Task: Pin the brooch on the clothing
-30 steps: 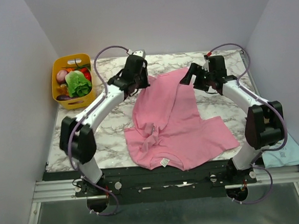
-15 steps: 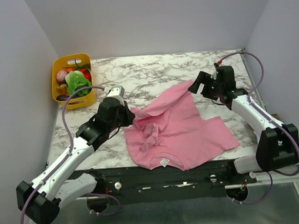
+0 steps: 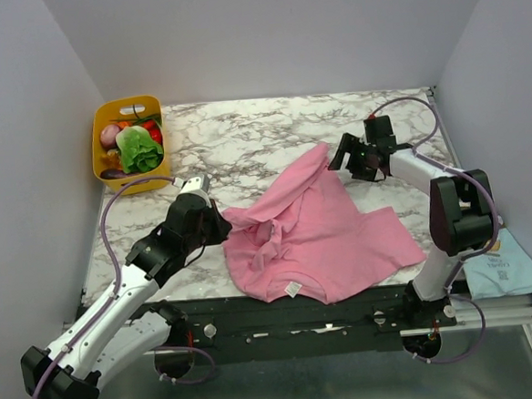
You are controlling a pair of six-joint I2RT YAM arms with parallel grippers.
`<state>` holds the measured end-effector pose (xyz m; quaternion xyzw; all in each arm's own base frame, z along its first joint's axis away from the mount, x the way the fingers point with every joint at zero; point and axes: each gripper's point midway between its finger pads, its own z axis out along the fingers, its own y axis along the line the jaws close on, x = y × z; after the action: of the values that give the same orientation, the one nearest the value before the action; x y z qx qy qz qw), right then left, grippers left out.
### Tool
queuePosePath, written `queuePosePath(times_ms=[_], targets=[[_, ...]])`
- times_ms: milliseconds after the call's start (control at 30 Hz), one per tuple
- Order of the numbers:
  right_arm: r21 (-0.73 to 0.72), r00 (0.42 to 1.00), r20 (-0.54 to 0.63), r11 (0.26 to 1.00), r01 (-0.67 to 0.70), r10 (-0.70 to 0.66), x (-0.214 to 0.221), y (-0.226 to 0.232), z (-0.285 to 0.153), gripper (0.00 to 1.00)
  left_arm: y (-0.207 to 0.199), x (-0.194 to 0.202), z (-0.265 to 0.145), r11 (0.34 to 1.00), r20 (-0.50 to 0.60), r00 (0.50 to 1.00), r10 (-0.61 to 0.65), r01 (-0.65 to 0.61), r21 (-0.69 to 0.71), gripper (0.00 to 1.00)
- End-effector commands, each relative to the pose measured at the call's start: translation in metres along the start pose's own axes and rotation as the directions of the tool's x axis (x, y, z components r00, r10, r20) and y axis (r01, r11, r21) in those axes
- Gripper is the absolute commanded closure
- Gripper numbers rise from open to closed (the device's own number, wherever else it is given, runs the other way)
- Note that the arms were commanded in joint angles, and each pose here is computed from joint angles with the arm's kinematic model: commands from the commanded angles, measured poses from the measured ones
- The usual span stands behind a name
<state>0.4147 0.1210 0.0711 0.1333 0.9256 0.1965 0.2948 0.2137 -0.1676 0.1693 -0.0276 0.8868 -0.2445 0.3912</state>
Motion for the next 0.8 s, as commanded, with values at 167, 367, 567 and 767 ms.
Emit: queuePosePath(times_ms=[167,367,567,767], targets=[[-0.041,0.999,-0.038,0.999,0.006,-0.008,-0.038,0.024,0.018,0.23,-0.003,-0.009,0.004,1.000,0.013,1.000,0.017,-0.016,-0.017,1.00],[-0.018,0.998,-0.056,0.999,-0.031,0.030,-0.043,0.022,0.036,0.45,-0.006,-0.008,0.006,1.000,0.014,1.000,0.017,-0.017,0.005,1.00],[-0.008,0.994,-0.089,0.998,-0.061,0.060,-0.036,0.016,0.050,0.46,-0.006,-0.007,0.007,1.000,0.013,1.000,0.018,-0.018,0.009,1.00],[-0.006,0.992,-0.103,0.997,-0.071,0.070,-0.035,0.013,0.059,0.47,-0.005,-0.006,0.007,1.000,0.017,1.000,0.017,-0.017,0.006,1.00]])
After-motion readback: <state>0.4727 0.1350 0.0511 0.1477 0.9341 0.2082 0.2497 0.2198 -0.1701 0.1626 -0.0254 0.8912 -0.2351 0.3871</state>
